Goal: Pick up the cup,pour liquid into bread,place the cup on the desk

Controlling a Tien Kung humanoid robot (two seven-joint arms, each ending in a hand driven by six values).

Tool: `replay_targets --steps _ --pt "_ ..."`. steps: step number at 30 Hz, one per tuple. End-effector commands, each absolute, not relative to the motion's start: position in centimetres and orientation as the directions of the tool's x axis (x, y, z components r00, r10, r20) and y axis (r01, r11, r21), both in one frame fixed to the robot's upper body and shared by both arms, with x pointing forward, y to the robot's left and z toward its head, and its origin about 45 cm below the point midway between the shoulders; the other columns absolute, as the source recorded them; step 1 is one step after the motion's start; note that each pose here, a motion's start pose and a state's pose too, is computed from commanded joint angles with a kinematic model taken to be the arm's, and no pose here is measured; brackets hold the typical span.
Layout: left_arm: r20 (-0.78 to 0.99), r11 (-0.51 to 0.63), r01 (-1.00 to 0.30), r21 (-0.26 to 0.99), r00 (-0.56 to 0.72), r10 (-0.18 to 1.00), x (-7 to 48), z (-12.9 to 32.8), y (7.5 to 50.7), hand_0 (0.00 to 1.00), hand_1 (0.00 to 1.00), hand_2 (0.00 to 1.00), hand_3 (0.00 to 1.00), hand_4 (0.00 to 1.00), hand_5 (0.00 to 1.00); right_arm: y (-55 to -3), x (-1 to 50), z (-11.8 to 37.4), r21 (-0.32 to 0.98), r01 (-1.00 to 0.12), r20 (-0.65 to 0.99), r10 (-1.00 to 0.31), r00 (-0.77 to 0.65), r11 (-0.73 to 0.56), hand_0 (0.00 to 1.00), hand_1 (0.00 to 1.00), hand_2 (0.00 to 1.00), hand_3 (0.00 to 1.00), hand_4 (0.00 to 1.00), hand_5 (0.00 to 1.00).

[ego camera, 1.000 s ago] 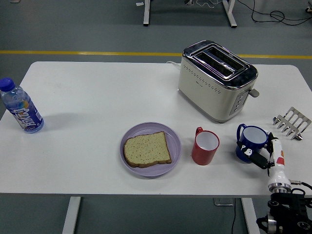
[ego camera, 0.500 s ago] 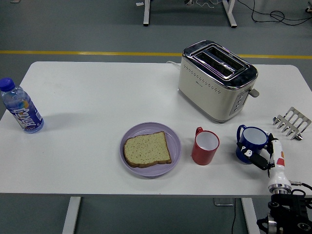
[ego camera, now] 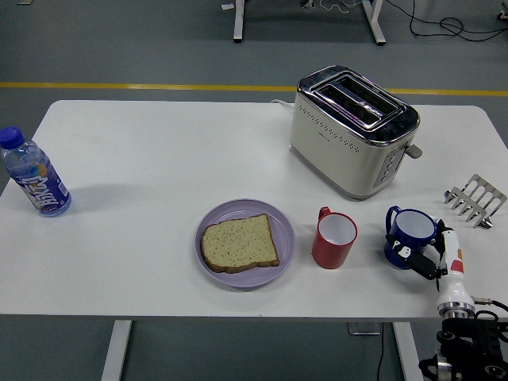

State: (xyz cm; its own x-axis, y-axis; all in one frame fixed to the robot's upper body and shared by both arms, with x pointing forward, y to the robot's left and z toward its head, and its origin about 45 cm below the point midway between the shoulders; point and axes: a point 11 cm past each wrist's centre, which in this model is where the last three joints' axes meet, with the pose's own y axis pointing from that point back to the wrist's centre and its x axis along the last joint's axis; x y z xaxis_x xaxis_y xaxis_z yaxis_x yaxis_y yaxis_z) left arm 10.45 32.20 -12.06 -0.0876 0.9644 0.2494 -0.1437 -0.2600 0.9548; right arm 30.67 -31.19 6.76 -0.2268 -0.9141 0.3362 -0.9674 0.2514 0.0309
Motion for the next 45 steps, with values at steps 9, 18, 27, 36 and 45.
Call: replay_targets --steps 9,18,27,36,45 --pt "0.251 -0.261 -0.142 0.955 -0.084 0.964 10.33 -12.08 32.25 0.682 0.688 0.691 0.545 0.253 0.998 -31.26 30.52 6.52 0.036 -0.968 0.347 -0.911 -0.222 0.249 0.503 0.462 0.599 0.671 0.755 0.002" --pt "0.249 -0.26 -0.146 0.954 -0.091 0.964 10.5 -12.04 32.27 0.682 0.688 0.691 0.545 0.252 0.998 -31.14 30.76 6.74 0.026 -0.97 0.351 -0.911 -0.218 0.242 0.528 0.488 0.623 0.69 0.77 0.002" --pt "0.249 -0.261 -0.148 0.954 -0.092 0.964 10.6 -12.02 32.29 0.683 0.687 0.691 0.545 0.252 0.998 -31.05 30.8 6.84 0.022 -0.972 0.354 -0.911 -0.213 0.236 0.542 0.505 0.657 0.732 0.783 0.002" --pt "0.249 -0.261 -0.149 0.954 -0.094 0.964 10.62 -12.01 32.28 0.682 0.687 0.691 0.545 0.252 0.998 -31.17 30.72 6.8 0.023 -0.971 0.355 -0.91 -0.215 0.239 0.614 0.559 0.696 0.792 0.793 0.002" --pt "0.249 -0.261 -0.149 0.954 -0.095 0.964 10.65 -12.01 32.28 0.682 0.688 0.691 0.545 0.253 0.998 -31.09 30.71 6.88 0.018 -0.973 0.359 -0.91 -0.21 0.232 0.637 0.575 0.719 0.811 0.801 0.002"
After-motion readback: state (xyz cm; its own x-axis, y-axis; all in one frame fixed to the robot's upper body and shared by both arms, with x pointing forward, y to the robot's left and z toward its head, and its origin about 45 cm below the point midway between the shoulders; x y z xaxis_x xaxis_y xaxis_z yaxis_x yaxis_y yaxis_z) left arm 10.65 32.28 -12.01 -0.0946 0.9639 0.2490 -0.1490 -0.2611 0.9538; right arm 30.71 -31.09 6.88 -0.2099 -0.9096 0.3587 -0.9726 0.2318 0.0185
